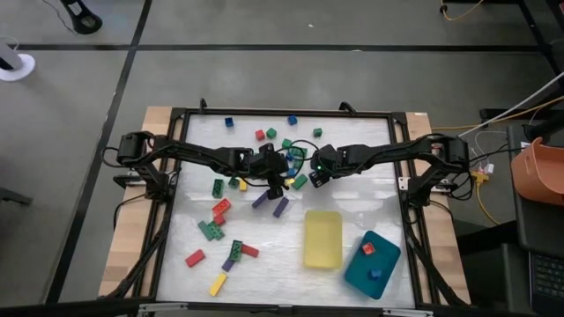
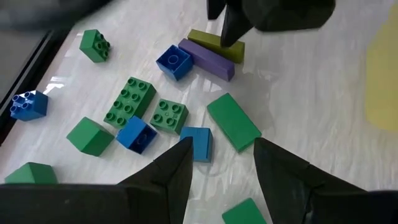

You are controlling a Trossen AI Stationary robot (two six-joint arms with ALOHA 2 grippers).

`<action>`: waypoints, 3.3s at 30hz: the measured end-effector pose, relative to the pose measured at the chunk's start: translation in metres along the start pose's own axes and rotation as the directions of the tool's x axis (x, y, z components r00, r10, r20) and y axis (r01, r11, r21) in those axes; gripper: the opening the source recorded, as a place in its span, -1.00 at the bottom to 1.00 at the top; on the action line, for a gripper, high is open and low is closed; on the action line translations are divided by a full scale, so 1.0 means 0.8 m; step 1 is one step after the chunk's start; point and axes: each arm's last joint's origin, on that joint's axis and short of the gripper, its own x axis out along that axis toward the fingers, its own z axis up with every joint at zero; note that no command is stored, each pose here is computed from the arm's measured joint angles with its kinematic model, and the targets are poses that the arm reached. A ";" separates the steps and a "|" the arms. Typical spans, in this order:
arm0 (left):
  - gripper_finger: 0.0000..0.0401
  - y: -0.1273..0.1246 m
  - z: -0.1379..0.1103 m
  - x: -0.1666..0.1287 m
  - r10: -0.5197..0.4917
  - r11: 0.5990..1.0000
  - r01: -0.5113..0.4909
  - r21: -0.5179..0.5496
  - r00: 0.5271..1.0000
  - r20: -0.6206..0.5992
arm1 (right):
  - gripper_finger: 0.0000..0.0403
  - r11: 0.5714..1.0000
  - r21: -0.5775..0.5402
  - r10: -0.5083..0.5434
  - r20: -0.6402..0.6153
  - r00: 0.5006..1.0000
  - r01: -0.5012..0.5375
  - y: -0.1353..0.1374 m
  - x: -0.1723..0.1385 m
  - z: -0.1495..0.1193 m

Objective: Sort blocks by size
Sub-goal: Put the long yellow block into the yellow bin, then put the long violet block into the yellow bin

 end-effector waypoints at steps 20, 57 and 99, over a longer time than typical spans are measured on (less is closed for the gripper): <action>-0.22 0.000 -0.002 0.000 0.001 1.000 0.000 0.005 1.000 -0.018 | -0.67 0.996 -0.087 -0.037 -0.051 0.998 0.032 0.005 0.032 -0.005; -0.22 0.000 0.018 -0.001 -0.001 0.962 0.041 -0.269 0.989 0.145 | -0.72 0.708 -0.525 0.396 -0.259 0.881 -0.473 0.076 -0.136 -0.122; -0.40 -0.001 0.033 0.146 0.032 0.847 0.038 -0.530 0.992 0.123 | -0.74 0.720 -0.645 0.350 0.018 0.936 -0.257 -0.006 -0.211 -0.111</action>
